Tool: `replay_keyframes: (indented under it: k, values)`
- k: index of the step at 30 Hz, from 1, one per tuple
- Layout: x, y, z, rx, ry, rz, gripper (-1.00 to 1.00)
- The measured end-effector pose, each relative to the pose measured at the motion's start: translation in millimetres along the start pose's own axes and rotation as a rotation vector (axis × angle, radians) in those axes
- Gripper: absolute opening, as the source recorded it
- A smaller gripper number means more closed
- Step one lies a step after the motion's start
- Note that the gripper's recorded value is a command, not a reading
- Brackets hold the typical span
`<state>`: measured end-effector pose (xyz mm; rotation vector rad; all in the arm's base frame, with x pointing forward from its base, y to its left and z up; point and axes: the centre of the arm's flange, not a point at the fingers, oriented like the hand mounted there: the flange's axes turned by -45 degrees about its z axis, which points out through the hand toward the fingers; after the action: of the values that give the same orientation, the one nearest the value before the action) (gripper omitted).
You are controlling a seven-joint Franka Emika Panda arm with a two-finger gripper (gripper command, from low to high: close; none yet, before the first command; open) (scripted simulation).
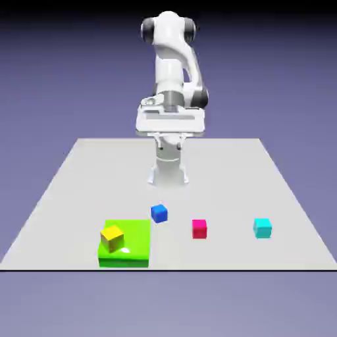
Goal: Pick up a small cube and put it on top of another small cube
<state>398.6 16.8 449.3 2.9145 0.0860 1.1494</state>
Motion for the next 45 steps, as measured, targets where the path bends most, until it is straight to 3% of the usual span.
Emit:
replay_keyframes:
  k: [15, 27, 32, 33, 40, 45]
  values:
    - [-52.0, -175.3, 146.6, 0.041, -0.56, 0.009, 0.0]
    - [-149.2, -324.2, 195.1, 0.021, -0.966, 0.037, 0.0]
    - [-194.5, -333.3, 227.8, 0.019, -0.985, 0.04, 0.0]
    - [-209.4, -333.5, 237.6, 0.019, -0.985, 0.039, -1.0]
    - [-154.0, -331.4, 195.4, 0.02, -0.986, 0.04, -1.0]
    - [-149.0, -222.4, 199.8, -0.065, -0.97, -0.024, -1.0]
